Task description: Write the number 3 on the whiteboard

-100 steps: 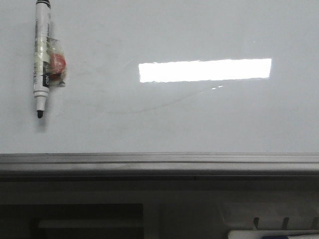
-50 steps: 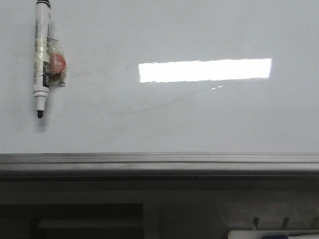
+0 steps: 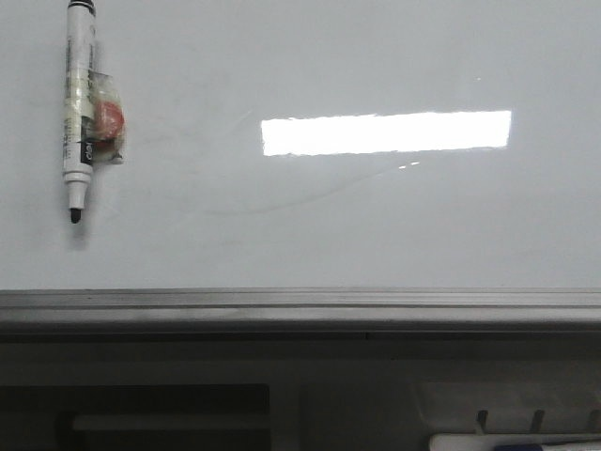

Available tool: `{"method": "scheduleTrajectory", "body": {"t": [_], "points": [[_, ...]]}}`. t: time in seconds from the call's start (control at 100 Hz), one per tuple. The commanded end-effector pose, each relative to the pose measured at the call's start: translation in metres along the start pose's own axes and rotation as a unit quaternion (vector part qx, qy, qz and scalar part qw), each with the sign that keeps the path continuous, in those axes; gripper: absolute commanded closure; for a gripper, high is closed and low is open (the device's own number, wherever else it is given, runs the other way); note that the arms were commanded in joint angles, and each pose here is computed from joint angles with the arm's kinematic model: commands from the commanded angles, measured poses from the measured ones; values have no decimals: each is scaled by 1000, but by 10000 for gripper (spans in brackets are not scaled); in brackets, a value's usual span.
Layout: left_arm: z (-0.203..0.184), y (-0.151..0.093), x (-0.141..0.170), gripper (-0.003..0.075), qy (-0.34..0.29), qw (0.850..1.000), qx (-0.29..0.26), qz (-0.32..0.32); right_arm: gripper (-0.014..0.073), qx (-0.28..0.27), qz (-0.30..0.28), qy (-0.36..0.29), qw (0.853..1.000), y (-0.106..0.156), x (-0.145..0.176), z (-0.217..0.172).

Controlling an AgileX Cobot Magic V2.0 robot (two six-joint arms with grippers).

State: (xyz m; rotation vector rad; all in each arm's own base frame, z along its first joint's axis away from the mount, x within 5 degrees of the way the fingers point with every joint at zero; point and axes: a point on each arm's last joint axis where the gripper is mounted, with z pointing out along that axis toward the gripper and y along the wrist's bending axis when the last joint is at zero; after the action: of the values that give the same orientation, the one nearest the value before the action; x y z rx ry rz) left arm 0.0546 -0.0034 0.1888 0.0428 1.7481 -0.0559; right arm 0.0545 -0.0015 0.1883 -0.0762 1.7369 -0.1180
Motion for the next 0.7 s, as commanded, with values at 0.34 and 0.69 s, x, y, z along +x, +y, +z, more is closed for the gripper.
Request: {"method": "scheduleTrajectory", "body": {"t": [0.34, 0.69], "points": [[-1, 0, -5, 741, -51, 999, -1, -1, 657, 13, 4, -82, 997, -2, -7, 1], [-1, 0, -5, 741, -51, 999, -3, 9, 656, 23, 4, -134, 991, -3, -16, -1]]}}
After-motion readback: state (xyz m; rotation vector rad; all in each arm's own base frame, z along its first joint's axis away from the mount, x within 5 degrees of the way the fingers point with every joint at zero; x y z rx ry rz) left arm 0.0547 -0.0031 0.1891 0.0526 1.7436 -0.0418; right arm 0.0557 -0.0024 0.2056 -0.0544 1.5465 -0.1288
